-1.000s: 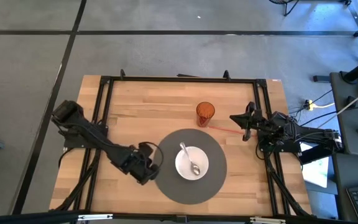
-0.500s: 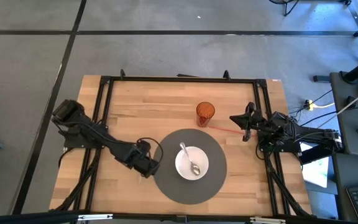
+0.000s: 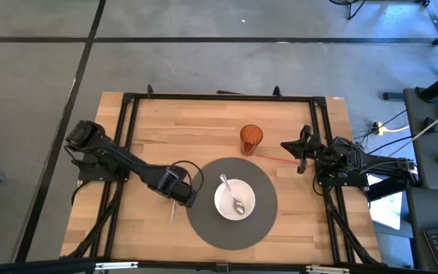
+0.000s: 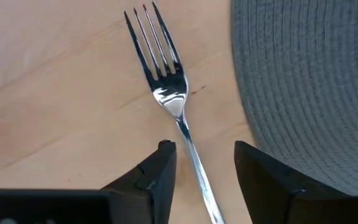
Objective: Pick & Place Utensil
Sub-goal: Put the silver fork into the white bowl
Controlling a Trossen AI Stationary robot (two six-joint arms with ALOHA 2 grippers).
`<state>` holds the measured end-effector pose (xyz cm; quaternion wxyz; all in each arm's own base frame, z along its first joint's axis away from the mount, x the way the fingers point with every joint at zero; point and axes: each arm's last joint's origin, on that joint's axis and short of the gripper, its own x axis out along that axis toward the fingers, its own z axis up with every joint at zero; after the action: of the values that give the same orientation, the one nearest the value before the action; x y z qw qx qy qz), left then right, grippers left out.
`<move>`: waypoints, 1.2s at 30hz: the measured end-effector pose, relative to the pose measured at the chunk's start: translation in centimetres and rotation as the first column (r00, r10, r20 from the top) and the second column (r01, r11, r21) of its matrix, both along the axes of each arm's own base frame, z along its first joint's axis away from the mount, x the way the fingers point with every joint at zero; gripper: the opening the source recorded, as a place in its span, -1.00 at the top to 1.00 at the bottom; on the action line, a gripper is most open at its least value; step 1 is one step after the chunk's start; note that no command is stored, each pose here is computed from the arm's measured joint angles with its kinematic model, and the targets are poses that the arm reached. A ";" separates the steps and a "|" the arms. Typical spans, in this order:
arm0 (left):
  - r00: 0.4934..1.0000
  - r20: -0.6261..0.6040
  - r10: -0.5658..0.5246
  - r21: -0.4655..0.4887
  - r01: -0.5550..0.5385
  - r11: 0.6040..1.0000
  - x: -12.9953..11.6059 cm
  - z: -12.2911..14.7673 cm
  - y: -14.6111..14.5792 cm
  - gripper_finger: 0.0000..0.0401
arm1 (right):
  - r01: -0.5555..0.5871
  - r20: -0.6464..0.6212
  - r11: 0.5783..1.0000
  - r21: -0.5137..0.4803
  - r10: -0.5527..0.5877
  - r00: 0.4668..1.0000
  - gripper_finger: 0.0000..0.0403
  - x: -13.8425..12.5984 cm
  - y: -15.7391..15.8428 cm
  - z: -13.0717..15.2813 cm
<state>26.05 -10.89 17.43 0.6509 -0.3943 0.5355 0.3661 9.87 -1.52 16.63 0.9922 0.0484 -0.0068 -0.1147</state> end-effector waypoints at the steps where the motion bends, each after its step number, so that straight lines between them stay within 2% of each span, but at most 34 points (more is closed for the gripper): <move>1: 1.000 -0.002 -0.008 0.001 0.008 1.000 0.0 -0.2 0.0 0.25 | -0.001 0.000 1.000 0.000 0.001 1.000 0.94 0.0 0.0 0.0; 10: 1.000 0.019 0.017 -0.045 -0.016 0.999 -1.2 -3.2 0.1 0.26 | -0.007 -0.001 1.000 0.000 0.007 1.000 0.94 0.0 0.0 0.0; 17: 0.998 0.044 0.047 -0.063 -0.044 0.997 -1.9 -4.5 0.4 0.32 | -0.007 -0.002 1.000 0.000 0.007 1.000 0.94 0.0 0.0 0.0; 21: 0.999 0.026 0.040 -0.066 -0.038 0.997 -2.2 -4.7 0.5 0.45 | -0.007 -0.002 1.000 0.000 0.007 1.000 0.94 0.0 0.0 0.0; 24: 1.000 0.013 0.004 -0.064 -0.003 0.998 -2.3 -4.8 0.5 0.66 | -0.007 -0.002 1.000 0.000 0.007 1.000 0.94 0.0 0.0 0.0; 27: 0.999 0.000 -0.051 -0.050 0.051 0.997 -2.1 -4.5 0.5 0.92 | -0.007 -0.002 1.000 0.000 0.007 1.000 0.94 0.0 0.0 0.0; 32: 0.989 -0.053 -0.141 -0.014 0.140 0.990 -1.5 -3.2 0.4 0.96 | -0.006 -0.002 1.000 -0.001 0.006 1.000 0.94 0.0 0.0 0.0; 34: 0.980 -0.102 -0.170 0.028 0.174 0.984 -1.2 -2.0 0.5 0.96 | -0.007 -0.002 1.000 -0.001 0.007 1.000 0.94 0.0 0.0 0.0; 36: 0.979 -0.093 -0.183 0.061 0.189 0.980 -0.3 0.0 0.5 0.96 | -0.006 -0.002 1.000 -0.001 0.006 1.000 0.94 0.0 0.0 0.0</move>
<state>25.78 -10.43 17.45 0.6717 -0.3033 0.5847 0.3391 9.87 -1.50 16.61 0.9926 0.0480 -0.0058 -0.1116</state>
